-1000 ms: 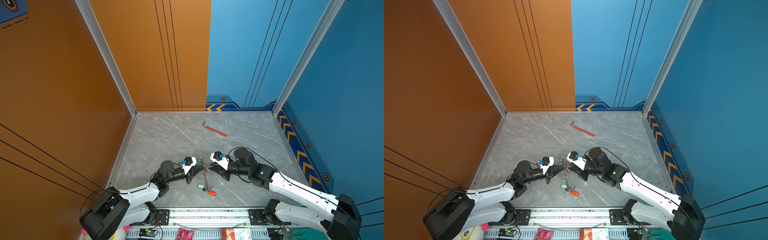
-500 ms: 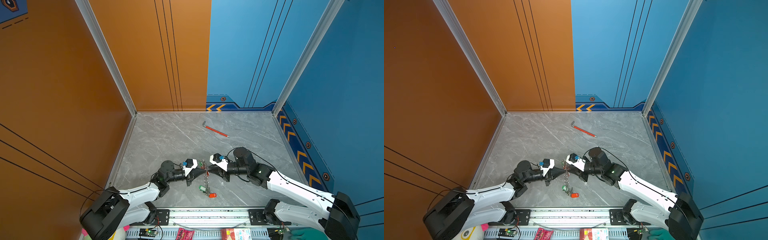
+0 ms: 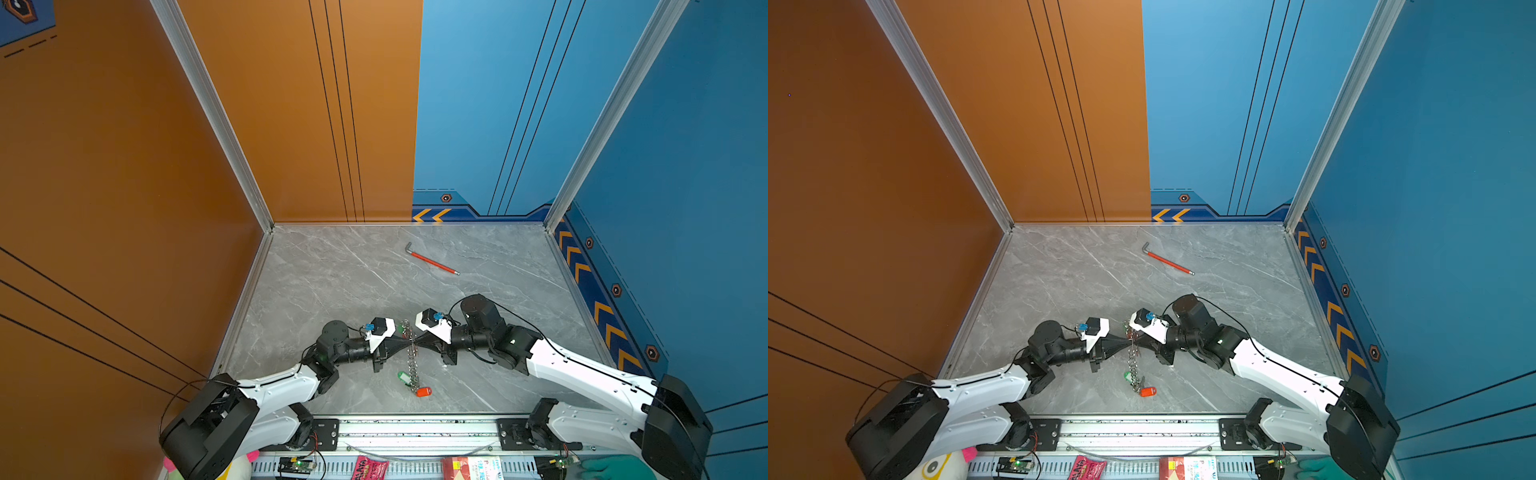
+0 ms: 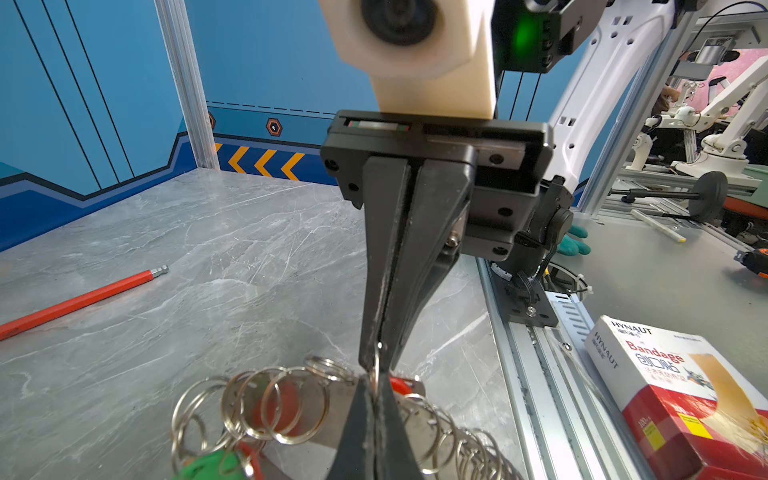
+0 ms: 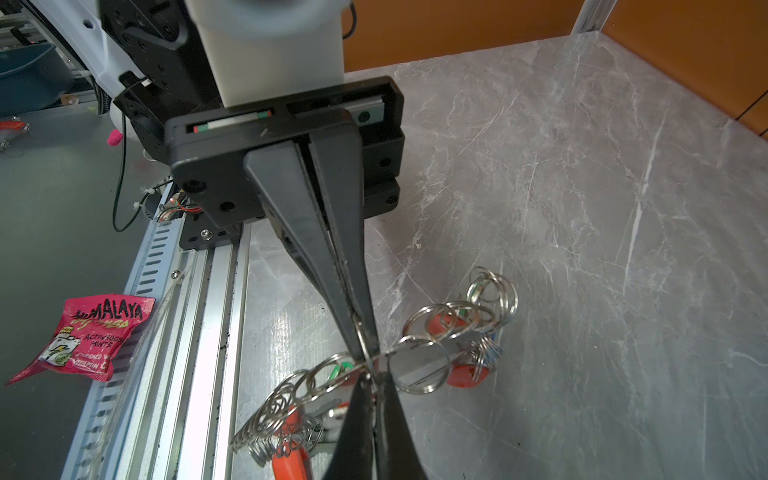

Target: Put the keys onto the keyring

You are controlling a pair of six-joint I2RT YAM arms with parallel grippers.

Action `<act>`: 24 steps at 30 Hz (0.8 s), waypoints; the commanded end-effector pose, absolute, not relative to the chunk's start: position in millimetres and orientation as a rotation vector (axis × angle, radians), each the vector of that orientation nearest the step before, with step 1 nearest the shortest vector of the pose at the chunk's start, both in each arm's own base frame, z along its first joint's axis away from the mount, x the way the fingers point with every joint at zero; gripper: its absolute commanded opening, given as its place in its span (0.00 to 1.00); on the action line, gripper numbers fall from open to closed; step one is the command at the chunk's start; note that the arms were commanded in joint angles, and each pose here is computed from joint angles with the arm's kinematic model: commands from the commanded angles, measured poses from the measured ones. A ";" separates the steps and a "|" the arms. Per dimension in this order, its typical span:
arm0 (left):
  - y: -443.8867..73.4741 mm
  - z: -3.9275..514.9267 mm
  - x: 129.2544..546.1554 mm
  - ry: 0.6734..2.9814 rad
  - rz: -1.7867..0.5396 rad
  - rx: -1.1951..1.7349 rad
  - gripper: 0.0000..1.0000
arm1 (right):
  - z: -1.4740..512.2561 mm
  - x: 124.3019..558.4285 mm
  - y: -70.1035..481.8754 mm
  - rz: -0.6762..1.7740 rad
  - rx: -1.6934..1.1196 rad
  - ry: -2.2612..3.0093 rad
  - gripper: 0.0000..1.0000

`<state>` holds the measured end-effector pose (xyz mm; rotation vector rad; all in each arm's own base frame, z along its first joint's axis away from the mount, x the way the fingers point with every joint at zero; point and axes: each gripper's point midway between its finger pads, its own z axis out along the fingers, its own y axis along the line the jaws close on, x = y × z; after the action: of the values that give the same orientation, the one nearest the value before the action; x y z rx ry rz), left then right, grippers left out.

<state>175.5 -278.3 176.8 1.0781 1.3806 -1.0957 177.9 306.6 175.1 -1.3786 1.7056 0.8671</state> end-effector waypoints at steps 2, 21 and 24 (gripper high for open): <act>-280.1 204.7 173.0 1.259 -1.083 1.076 0.00 | 162.0 176.2 309.6 0.848 -1.410 1.729 0.05; -276.4 205.8 179.9 1.271 -1.040 1.037 0.00 | 164.4 178.6 304.9 0.755 -1.361 1.693 0.16; -275.3 206.8 180.5 1.268 -1.033 1.031 0.00 | 159.4 177.3 306.4 0.760 -1.373 1.707 0.17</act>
<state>178.6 -275.6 177.9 1.0540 1.3906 -1.0691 177.9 308.1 169.1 -1.3722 1.6782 0.7794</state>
